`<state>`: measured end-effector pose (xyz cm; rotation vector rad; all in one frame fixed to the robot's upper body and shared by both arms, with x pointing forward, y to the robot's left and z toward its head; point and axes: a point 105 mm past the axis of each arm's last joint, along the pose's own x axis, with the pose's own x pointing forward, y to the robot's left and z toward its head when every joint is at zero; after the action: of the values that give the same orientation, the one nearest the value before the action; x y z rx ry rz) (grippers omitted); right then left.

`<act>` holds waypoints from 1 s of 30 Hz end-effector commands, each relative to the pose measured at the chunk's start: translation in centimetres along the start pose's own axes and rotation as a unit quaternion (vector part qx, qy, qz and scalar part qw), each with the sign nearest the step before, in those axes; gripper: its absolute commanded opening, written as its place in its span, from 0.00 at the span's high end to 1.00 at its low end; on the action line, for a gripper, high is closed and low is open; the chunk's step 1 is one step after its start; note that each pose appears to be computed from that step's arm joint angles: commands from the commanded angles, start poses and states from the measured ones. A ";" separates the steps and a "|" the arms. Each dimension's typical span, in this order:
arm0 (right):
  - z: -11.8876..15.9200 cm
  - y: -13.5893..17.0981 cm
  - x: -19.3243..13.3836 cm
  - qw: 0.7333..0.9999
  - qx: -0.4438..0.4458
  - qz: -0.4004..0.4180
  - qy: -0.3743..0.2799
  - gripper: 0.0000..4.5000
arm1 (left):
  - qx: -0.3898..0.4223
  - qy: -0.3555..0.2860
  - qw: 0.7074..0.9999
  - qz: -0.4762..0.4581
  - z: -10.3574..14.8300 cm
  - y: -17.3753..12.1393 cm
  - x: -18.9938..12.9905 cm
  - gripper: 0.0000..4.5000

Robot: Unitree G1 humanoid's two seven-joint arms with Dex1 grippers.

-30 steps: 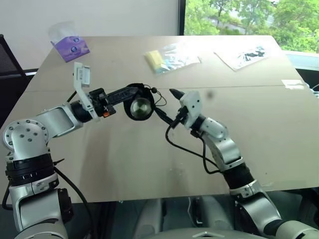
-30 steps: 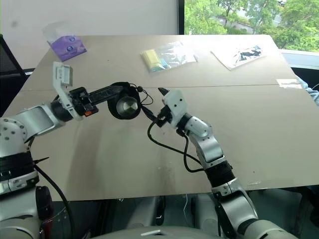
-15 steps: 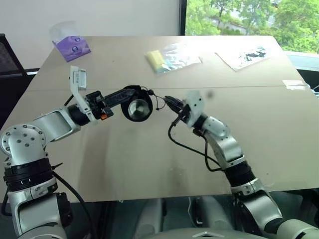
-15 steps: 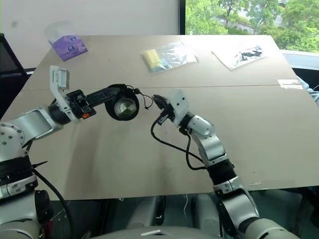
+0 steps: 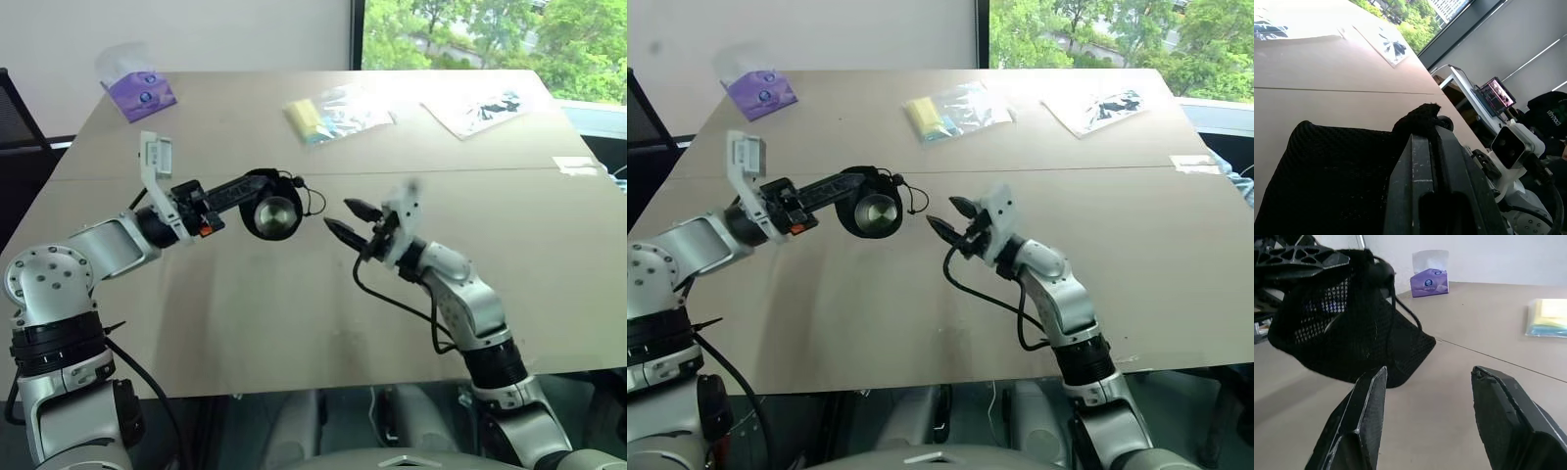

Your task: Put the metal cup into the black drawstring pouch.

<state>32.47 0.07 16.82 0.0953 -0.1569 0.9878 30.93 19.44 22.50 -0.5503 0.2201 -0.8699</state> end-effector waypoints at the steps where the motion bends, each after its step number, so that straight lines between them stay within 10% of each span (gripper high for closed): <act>1: 1.6 0.2 0.7 1.000 -0.004 0.009 -0.024 0.39 | 0.023 -0.007 1.000 -0.014 0.8 -0.9 -0.1 1.00; 20: 0.6 1.2 3.7 0.999 -0.009 0.053 0.004 0.39 | 0.027 -0.004 1.000 -0.015 -0.1 -1.1 -0.8 1.00; 27: 0.3 -0.1 4.1 0.999 -0.036 0.012 0.020 0.98 | 0.027 0.002 1.000 -0.005 -1.1 -0.7 -1.2 1.00; 30: 0.6 -1.4 3.3 0.995 -0.091 -0.019 0.031 0.98 | 0.027 0.003 1.000 0.005 -1.8 -0.4 -1.3 1.00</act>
<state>35.37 2.34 15.84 -0.0428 -0.0921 0.9644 29.45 19.59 19.92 -0.5308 0.2653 -0.8530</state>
